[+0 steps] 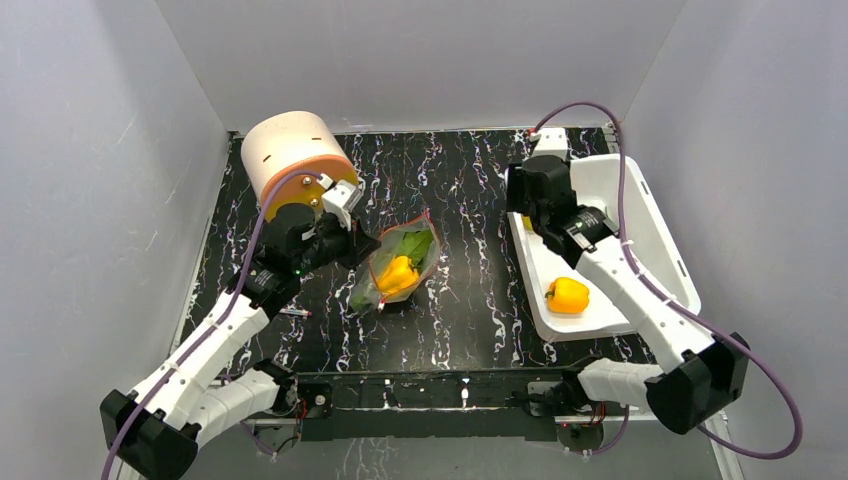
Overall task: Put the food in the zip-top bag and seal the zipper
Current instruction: Pick up the fake fruit from the bin.
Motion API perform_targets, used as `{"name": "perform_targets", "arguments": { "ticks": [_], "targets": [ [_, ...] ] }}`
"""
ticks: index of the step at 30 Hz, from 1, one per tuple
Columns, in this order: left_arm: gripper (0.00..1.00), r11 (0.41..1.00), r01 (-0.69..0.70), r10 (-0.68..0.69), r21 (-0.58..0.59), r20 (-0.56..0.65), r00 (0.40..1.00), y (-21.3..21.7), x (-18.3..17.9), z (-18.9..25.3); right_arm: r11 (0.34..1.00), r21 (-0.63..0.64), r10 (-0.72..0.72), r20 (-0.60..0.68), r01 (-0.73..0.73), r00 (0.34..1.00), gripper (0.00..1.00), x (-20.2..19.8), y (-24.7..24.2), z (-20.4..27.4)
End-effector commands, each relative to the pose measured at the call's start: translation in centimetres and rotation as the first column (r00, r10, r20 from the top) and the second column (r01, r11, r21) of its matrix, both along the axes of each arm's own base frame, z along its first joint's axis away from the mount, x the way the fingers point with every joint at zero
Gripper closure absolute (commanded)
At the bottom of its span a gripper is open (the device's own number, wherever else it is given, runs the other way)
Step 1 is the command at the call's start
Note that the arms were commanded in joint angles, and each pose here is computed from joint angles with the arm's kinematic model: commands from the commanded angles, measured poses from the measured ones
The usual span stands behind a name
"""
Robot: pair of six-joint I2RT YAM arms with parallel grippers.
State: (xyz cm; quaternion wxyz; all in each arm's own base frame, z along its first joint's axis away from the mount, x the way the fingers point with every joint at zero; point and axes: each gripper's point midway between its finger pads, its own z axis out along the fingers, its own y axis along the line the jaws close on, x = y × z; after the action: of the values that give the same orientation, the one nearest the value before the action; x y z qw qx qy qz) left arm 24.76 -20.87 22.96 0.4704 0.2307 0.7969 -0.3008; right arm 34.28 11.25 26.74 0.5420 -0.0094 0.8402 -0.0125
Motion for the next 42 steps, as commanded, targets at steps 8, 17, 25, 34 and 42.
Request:
{"name": "perform_targets", "arguments": {
  "ticks": [8,17,25,34,42],
  "targets": [
    [1.0,0.998,0.055,-0.053,-0.039,0.043,0.998,-0.4,-1.3,0.4,0.982,0.018,-0.19,0.003,0.19,0.982,0.38,5.8,-9.4,-3.0],
    [1.0,0.998,0.06,-0.058,-0.037,0.047,0.997,-0.3,-1.5,0.5,0.977,0.085,-0.193,-0.065,0.198,0.979,0.23,9.2,-12.0,-9.0],
    [1.0,0.996,0.08,-0.079,-0.041,0.039,0.996,-0.6,-1.7,0.4,0.975,0.125,-0.172,-0.104,0.184,0.98,0.02,12.1,-11.7,-12.4],
    [1.0,0.996,0.073,-0.071,-0.05,0.046,0.996,-0.5,-1.8,0.5,0.971,0.066,-0.218,-0.136,0.229,0.966,0.05,13.0,-13.4,-15.1],
    [1.0,0.996,0.072,-0.07,-0.044,0.041,0.997,-0.4,-1.9,0.3,0.968,0.058,-0.235,-0.114,0.243,0.965,0.08,14.8,-13.7,-16.5]
  ]
}}
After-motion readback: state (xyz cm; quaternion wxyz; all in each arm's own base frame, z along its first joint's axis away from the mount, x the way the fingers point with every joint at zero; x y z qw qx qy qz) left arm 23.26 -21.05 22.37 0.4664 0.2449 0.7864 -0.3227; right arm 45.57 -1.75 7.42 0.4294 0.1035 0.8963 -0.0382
